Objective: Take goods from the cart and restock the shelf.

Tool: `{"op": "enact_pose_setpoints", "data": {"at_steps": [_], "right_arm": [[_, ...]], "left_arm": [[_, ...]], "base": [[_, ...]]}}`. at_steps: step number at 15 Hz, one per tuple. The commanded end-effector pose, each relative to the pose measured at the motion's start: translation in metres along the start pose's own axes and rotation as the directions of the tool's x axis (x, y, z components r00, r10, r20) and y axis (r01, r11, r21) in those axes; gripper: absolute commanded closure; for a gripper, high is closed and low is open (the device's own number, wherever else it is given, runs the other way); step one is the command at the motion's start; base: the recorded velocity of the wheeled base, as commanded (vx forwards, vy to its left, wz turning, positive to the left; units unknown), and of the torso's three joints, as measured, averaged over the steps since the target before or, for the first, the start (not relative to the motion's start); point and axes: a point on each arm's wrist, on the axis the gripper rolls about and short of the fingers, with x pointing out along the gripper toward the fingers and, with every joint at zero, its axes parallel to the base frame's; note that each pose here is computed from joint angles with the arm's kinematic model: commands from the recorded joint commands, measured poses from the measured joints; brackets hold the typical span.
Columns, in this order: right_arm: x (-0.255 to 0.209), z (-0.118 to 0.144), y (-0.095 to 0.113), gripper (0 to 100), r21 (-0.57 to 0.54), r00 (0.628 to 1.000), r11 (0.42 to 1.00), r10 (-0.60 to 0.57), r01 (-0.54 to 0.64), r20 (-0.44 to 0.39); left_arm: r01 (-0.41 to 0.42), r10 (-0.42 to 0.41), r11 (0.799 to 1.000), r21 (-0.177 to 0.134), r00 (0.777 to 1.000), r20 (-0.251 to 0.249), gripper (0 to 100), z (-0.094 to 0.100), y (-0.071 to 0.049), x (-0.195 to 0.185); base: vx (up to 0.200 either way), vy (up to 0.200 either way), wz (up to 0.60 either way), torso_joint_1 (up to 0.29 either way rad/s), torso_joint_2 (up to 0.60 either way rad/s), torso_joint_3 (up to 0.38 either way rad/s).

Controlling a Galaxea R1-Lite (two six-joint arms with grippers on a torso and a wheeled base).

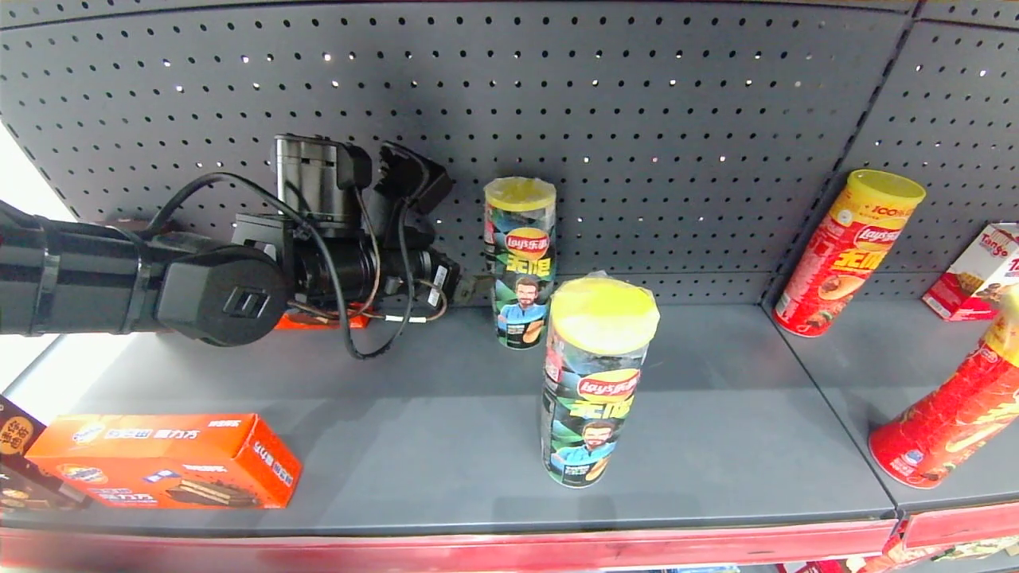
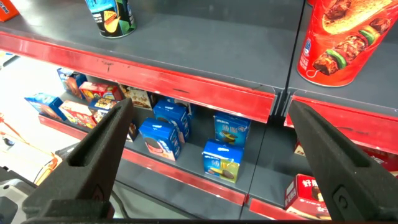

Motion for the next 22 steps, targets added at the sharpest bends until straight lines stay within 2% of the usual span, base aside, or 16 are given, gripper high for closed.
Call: {"op": "enact_pose_setpoints", "data": {"at_steps": [1,6,10,12,14,16,18,20,22], "right_arm": [[0.0,0.0,0.0,0,0.0,1.0,1.0,0.001,-0.001,-0.001],[0.0,0.0,0.0,0,0.0,1.0,1.0,0.001,-0.001,-0.001],[0.0,0.0,0.0,0,0.0,1.0,1.0,0.001,-0.001,-0.001],[0.0,0.0,0.0,0,0.0,1.0,1.0,0.001,-0.001,-0.001],[0.0,0.0,0.0,0,0.0,1.0,1.0,0.001,-0.001,-0.001],[0.0,0.0,0.0,0,0.0,1.0,1.0,0.001,-0.001,-0.001],[0.0,0.0,0.0,0,0.0,1.0,1.0,0.001,-0.001,-0.001],[0.0,0.0,0.0,0,0.0,1.0,1.0,0.001,-0.001,-0.001],[0.0,0.0,0.0,0,0.0,1.0,1.0,0.001,-0.001,-0.001]], "left_arm": [[-0.004,0.004,1.0,-0.002,1.0,-0.006,0,-0.002,0.002,0.002],[-0.02,0.02,1.0,-0.002,1.0,0.0,0,-0.003,0.004,0.003],[-0.029,0.029,1.0,-0.002,0.998,-0.047,0,-0.016,0.001,-0.002],[-0.061,0.061,0.998,0.003,0.998,-0.028,0,-0.02,-0.001,-0.009],[-0.114,0.115,0.993,0.025,0.992,-0.048,0,-0.024,-0.003,-0.009],[-0.173,0.175,0.984,0.037,0.983,-0.047,0,-0.026,-0.004,-0.004],[-0.228,0.228,0.973,0.024,0.973,-0.035,0,-0.032,-0.004,0.008],[-0.23,0.23,0.973,0.009,0.973,-0.008,0,-0.033,-0.008,0.012],[-0.225,0.225,0.974,-0.006,0.974,-0.002,0,-0.037,-0.01,0.017]], "base": [[0.0,0.0,0.0,0.0,0.0,0.0],[0.0,0.0,0.0,0.0,0.0,0.0],[0.0,0.0,0.0,0.0,0.0,0.0],[0.0,0.0,0.0,0.0,0.0,0.0],[0.0,0.0,0.0,0.0,0.0,0.0],[0.0,0.0,0.0,0.0,0.0,0.0],[0.0,0.0,0.0,0.0,0.0,0.0],[0.0,0.0,0.0,0.0,0.0,0.0],[0.0,0.0,0.0,0.0,0.0,0.0]]}}
